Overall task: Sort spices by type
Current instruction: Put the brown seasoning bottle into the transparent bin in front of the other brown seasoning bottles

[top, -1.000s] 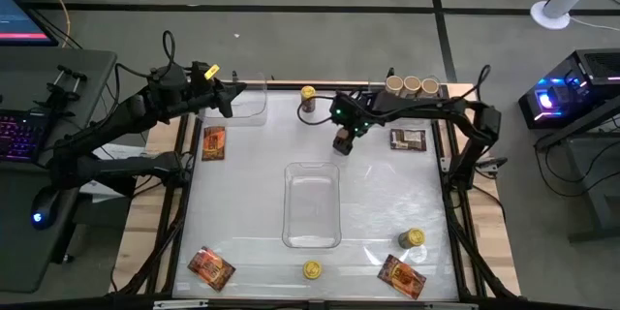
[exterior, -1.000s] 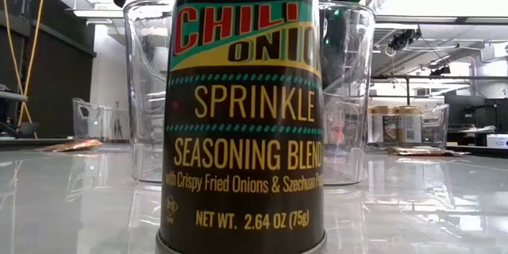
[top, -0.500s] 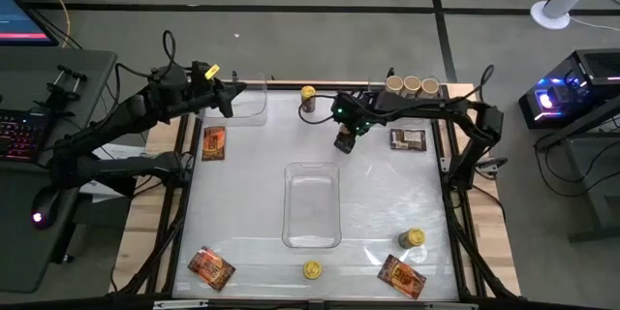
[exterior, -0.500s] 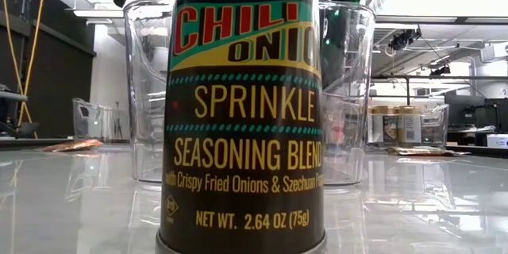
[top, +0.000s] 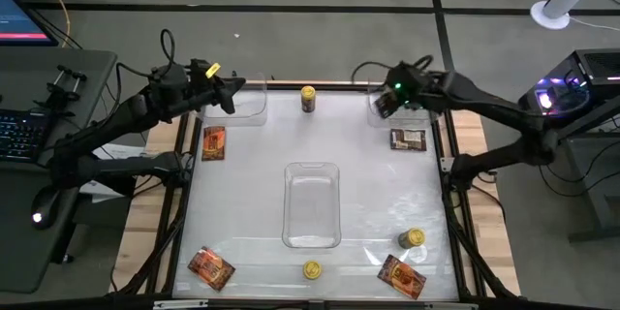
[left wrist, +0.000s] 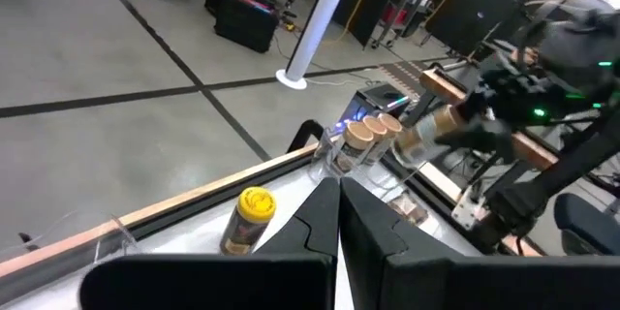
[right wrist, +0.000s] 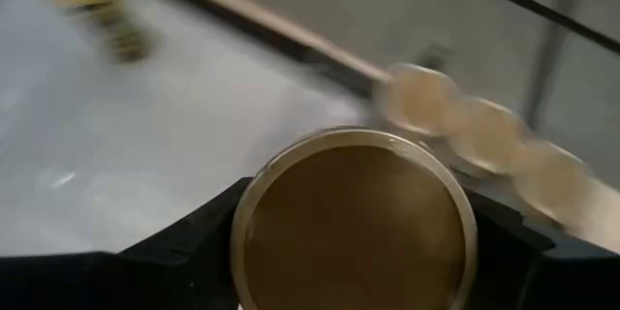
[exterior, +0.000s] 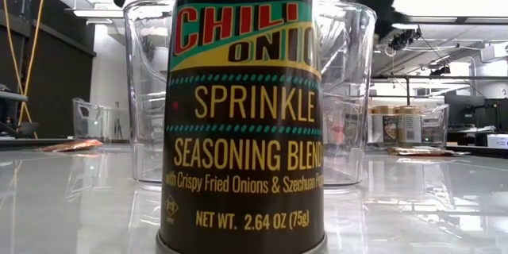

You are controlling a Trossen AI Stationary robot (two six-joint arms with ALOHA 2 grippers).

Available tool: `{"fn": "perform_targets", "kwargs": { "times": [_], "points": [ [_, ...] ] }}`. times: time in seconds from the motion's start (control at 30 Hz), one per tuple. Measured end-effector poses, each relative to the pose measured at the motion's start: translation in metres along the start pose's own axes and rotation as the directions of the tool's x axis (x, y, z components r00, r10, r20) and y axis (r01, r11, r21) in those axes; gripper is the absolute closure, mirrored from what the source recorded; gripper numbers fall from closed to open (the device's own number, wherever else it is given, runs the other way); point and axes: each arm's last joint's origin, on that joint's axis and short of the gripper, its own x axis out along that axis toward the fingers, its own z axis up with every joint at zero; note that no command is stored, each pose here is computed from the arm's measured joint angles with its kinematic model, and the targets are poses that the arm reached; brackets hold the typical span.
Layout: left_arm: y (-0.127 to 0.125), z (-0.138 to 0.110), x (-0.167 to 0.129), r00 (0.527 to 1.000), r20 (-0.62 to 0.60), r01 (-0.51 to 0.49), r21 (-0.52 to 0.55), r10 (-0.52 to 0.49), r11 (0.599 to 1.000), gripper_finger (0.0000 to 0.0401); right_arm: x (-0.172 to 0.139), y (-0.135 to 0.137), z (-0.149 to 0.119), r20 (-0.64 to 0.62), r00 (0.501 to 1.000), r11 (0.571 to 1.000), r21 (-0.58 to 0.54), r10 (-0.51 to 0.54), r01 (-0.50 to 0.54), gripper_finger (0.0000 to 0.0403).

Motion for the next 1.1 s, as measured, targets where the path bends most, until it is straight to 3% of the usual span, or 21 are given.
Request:
{"fn": "perform_targets", "kwargs": {
  "times": [0.2,0.33,0.47,0.67,0.8,1.1],
  "points": [
    [-0.002,0.002,0.007,1.000,0.024,0.012,-0.003,-0.012,1.000,0.0401,0.021,-0.044,-0.006,-0.193,0.957,0.949,0.190,-0.216,0.252,0.0135],
    [-0.003,0.000,0.010,1.000,0.002,0.021,0.001,-0.021,1.000,0.0401,0.044,-0.068,-0.008,-0.254,0.927,0.898,0.275,-0.277,0.344,0.0135],
    [-0.003,-0.001,0.012,0.999,-0.018,0.041,0.018,-0.041,0.999,0.0401,0.068,-0.084,-0.017,-0.333,0.903,0.864,0.329,-0.271,0.380,0.0135],
    [-0.003,-0.001,0.012,0.999,-0.021,0.051,0.024,-0.050,0.998,0.0401,0.079,-0.080,-0.016,-0.343,0.903,0.841,0.380,-0.258,0.384,0.0135],
    [-0.003,-0.001,0.012,0.999,-0.020,0.051,0.028,-0.050,0.998,0.0401,0.090,-0.080,-0.015,-0.371,0.888,0.768,0.473,-0.271,0.431,0.0135],
    [-0.003,-0.001,0.012,0.999,-0.020,0.051,0.045,-0.050,0.998,0.0401,0.127,-0.081,-0.015,-0.432,0.825,0.651,0.516,-0.364,0.557,0.0135]
  ]
}}
